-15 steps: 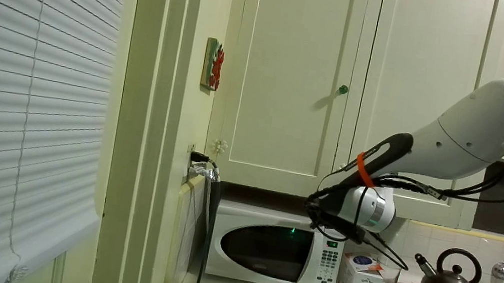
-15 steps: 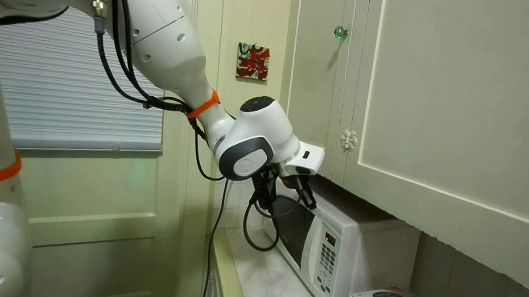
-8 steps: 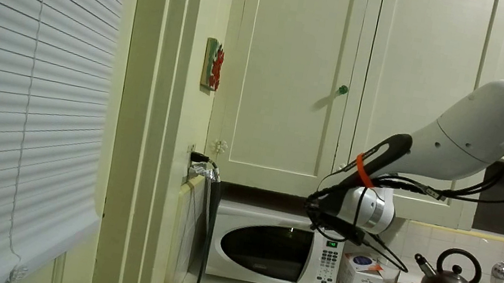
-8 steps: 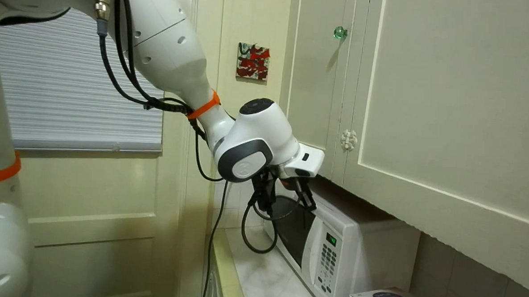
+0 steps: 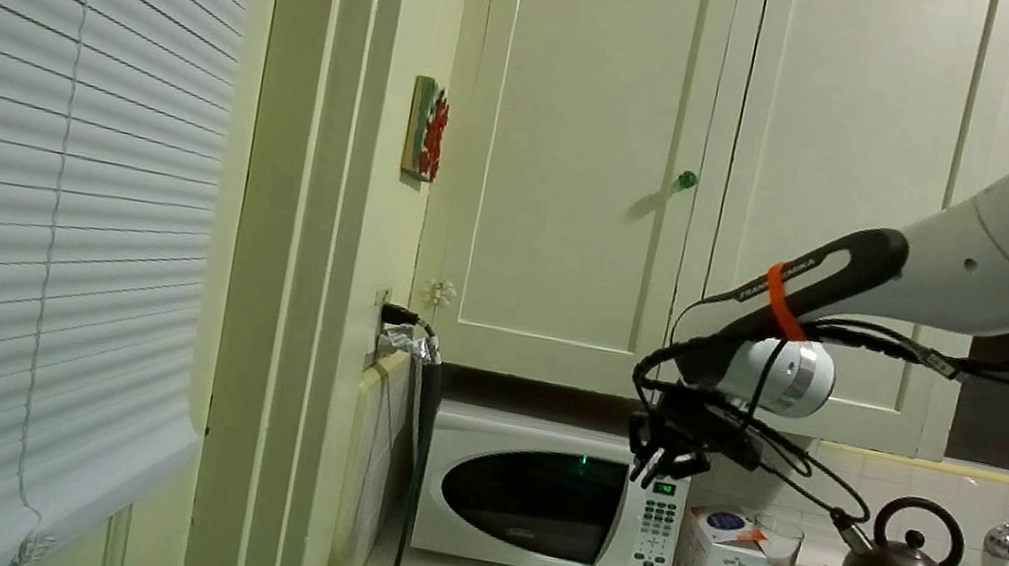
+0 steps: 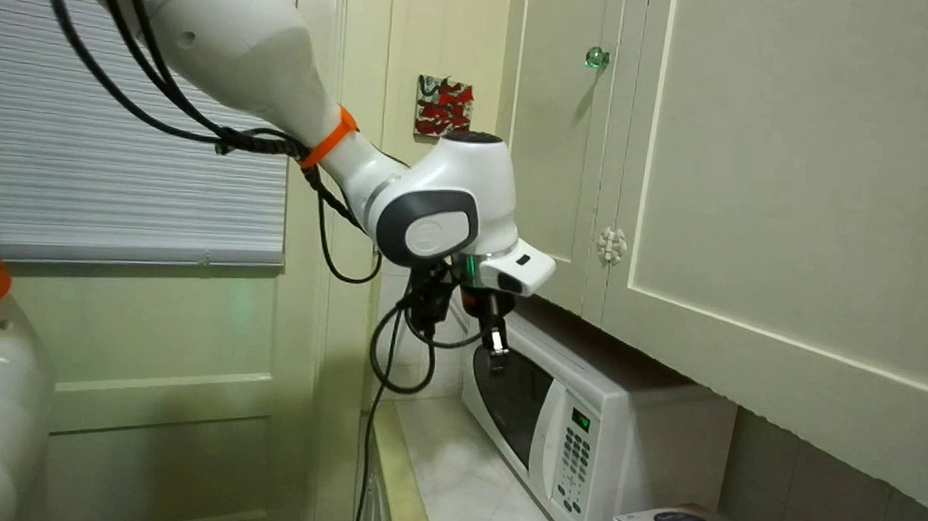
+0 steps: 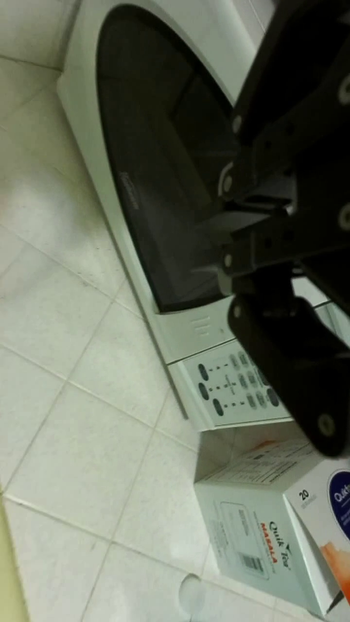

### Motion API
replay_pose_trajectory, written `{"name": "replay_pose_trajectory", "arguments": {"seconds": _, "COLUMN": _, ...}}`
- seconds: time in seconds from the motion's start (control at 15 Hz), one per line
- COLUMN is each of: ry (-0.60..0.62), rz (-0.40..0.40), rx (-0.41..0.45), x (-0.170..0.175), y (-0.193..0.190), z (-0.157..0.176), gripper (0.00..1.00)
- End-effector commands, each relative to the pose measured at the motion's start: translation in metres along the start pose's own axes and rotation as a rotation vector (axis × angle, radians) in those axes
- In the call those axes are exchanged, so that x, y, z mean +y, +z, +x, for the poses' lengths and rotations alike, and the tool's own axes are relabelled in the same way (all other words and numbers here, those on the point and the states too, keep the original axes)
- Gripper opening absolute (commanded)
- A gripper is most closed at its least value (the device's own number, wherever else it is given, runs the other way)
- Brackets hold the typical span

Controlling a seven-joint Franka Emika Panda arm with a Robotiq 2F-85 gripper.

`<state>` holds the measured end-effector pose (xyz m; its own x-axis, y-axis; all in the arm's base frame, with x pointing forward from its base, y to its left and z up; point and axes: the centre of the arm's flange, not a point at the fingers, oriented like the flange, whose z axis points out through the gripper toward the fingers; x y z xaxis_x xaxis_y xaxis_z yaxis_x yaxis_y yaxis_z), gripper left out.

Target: Close the microwave door.

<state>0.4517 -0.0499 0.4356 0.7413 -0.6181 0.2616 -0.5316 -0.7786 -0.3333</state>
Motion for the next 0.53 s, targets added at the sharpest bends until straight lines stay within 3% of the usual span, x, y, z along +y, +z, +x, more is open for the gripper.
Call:
{"name": "replay_pose_trajectory", "arguments": {"seconds": 0.0, "ry": 0.011, "rz": -0.063, "rx": -0.102, "x": -0.013, "y": -0.071, "z": -0.031, "gripper": 0.49}}
{"name": "replay_pose_trajectory", "arguments": {"seconds": 0.33, "ry": -0.092, "rz": -0.274, "rx": -0.131, "x": -0.025, "y": -0.154, "z": -0.039, "gripper": 0.87}}
{"name": "replay_pose_trajectory", "arguments": {"seconds": 0.47, "ry": -0.129, "rz": -0.294, "rx": -0.202, "x": -0.031, "y": -0.186, "z": -0.037, "gripper": 0.99}}
